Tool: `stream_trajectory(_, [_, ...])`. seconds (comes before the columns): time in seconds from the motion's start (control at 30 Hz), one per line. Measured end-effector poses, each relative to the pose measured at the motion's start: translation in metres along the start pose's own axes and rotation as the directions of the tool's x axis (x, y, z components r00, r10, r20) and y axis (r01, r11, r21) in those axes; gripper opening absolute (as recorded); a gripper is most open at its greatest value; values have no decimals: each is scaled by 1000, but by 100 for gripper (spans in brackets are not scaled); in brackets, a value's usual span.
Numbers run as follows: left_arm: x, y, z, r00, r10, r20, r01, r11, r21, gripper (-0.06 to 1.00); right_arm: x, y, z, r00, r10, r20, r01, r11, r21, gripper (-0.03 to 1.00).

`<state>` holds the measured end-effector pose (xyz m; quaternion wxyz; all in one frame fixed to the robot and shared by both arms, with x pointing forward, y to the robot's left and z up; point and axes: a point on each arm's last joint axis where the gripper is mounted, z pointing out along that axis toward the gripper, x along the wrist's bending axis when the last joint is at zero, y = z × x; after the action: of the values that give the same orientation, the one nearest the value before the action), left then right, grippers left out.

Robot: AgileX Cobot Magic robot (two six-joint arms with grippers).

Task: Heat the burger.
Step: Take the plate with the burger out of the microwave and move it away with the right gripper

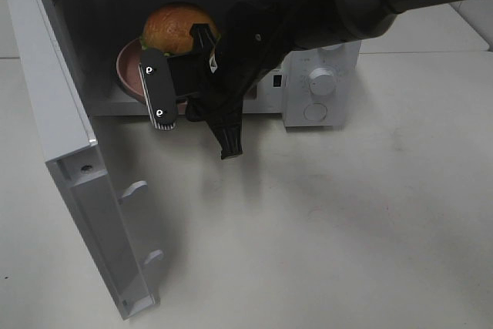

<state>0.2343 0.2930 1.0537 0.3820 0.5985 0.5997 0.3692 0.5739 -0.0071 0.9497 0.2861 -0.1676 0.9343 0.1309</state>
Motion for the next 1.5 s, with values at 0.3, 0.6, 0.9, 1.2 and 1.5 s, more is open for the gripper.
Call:
stream_trajectory(0.3, [0,0,0,1000,0,0,0,1000,0,99,7,-11,-12,997,-69,17,69,998,-10,8])
stream_trajectory(0.6, [0,0,0,1000,0,0,0,1000,0,99,30,-20,-32,990,-141,-16,140,989,-46,8])
stream_trajectory(0.9, [0,0,0,1000,0,0,0,1000,0,99,48,-26,-54,990,-140,-25,138,989,-54,8])
stream_trajectory(1.2, [0,0,0,1000,0,0,0,1000,0,99,61,-31,-69,993,-110,-34,108,992,-61,8])
stream_trajectory(1.5, [0,0,0,1000,0,0,0,1000,0,99,80,-40,-90,996,-85,-42,82,995,-59,8])
